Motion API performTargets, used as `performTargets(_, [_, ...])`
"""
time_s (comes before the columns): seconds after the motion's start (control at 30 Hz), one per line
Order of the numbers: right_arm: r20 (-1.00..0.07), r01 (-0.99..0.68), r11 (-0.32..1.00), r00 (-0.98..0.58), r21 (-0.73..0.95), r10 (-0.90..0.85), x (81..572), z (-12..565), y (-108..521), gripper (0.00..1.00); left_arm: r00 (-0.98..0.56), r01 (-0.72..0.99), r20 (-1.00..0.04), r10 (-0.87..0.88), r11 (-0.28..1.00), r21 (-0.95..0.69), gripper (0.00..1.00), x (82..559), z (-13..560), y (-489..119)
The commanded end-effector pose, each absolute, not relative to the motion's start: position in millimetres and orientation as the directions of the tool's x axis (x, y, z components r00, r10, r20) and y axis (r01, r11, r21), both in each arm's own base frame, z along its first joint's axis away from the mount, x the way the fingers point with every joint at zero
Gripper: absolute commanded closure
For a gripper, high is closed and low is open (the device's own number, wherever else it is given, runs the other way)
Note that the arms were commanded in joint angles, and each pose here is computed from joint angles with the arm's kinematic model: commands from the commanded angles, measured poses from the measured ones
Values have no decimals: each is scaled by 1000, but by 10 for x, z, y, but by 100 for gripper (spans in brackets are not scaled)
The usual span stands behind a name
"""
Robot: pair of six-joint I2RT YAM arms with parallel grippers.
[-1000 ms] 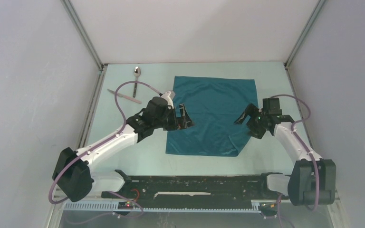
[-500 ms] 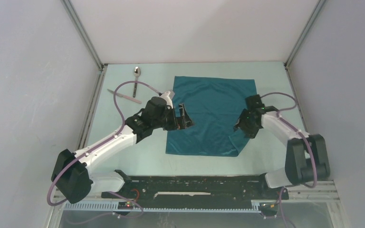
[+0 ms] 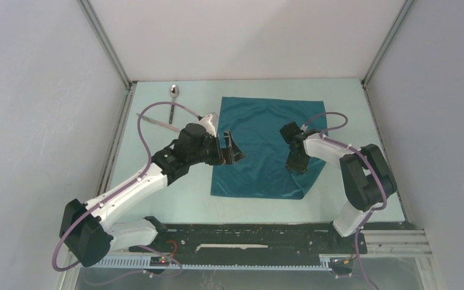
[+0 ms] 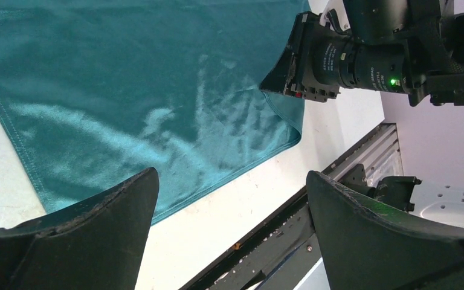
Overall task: Fold the napkin into a case and place the utensils inside
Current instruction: Flatten out the crumpled napkin at the center of the board.
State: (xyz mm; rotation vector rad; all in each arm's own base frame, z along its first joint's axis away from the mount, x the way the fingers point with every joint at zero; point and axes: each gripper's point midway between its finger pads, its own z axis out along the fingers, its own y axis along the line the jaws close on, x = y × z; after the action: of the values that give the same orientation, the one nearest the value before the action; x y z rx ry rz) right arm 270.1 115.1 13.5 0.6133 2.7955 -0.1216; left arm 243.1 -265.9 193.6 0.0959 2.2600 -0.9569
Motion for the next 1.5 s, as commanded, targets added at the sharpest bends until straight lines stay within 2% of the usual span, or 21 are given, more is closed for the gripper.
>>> performTargets(0.0, [-336,436,894,-861,-100,382,2775,146,1095,60,-758,335,-631,-167,729,-596,0,2408,1947,-2610])
performTargets(0.07, [-341,431,893,-865,-129,368,2756,145,1081,58,-755,337,-633,-169,729,-596,0,2411,1958,-2603])
performTargets(0.2, [-355,435,891,-859,-129,368,2723,229,1091,62,-754,333,-634,-171,733,-593,0,2415,1944,-2585])
performTargets(0.23, [-361,439,889,-856,-128,371,2711,267,1081,68,-754,332,-634,-172,733,-593,0,2420,1942,-2583])
performTargets(0.3, [-385,461,879,-838,-120,387,2687,390,1048,88,-755,331,-633,-170,734,-593,0,2421,1932,-2585])
performTargets(0.33, [-395,471,874,-830,-116,395,2668,437,1024,91,-756,330,-632,-171,734,-594,0,2425,1928,-2585])
performTargets(0.6, [-423,559,822,-774,-107,471,2380,484,572,93,-757,333,-631,-169,731,-596,0,2425,1926,-2587])
performTargets(0.63, [-416,531,843,-789,-91,452,2385,472,576,91,-757,334,-631,-168,731,-595,0,2421,1922,-2588])
performTargets(0.67, [-406,480,874,-815,-73,414,2402,472,643,85,-757,332,-631,-169,731,-596,0,2422,1921,-2582])
performTargets(0.73, [-427,408,912,-834,-53,349,2494,510,807,56,-757,329,-630,-173,732,-596,0,2427,1910,-2580])
performTargets(0.77, [-434,384,922,-840,-48,327,2531,519,880,48,-757,329,-630,-175,731,-598,0,2428,1914,-2582])
performTargets(0.8, [-424,365,929,-850,-51,311,2546,484,938,46,-757,329,-629,-175,730,-599,0,2425,1915,-2586])
performTargets(0.93, [-396,343,939,-868,-37,301,2615,376,1048,48,-755,335,-630,-183,719,-609,0,2402,1967,-2585])
performTargets(1.07, [-381,300,954,-882,1,278,2697,276,1176,58,-748,341,-639,-179,723,-601,0,2404,1976,-2561])
performTargets(1.2, [-375,292,956,-887,-3,270,2708,224,1195,51,-751,338,-637,-177,726,-599,0,2420,1959,-2553])
performTargets(1.33, [-358,294,955,-896,-37,262,2682,141,1148,51,-752,338,-635,-177,724,-602,0,2422,1943,-2561])
performTargets(1.37, [-352,299,953,-898,-49,263,2670,118,1126,53,-752,338,-635,-177,723,-602,0,2424,1946,-2562])
performTargets(1.47, [-354,307,949,-897,-67,265,2655,111,1094,72,-751,337,-636,-181,722,-604,0,2432,1957,-2552])
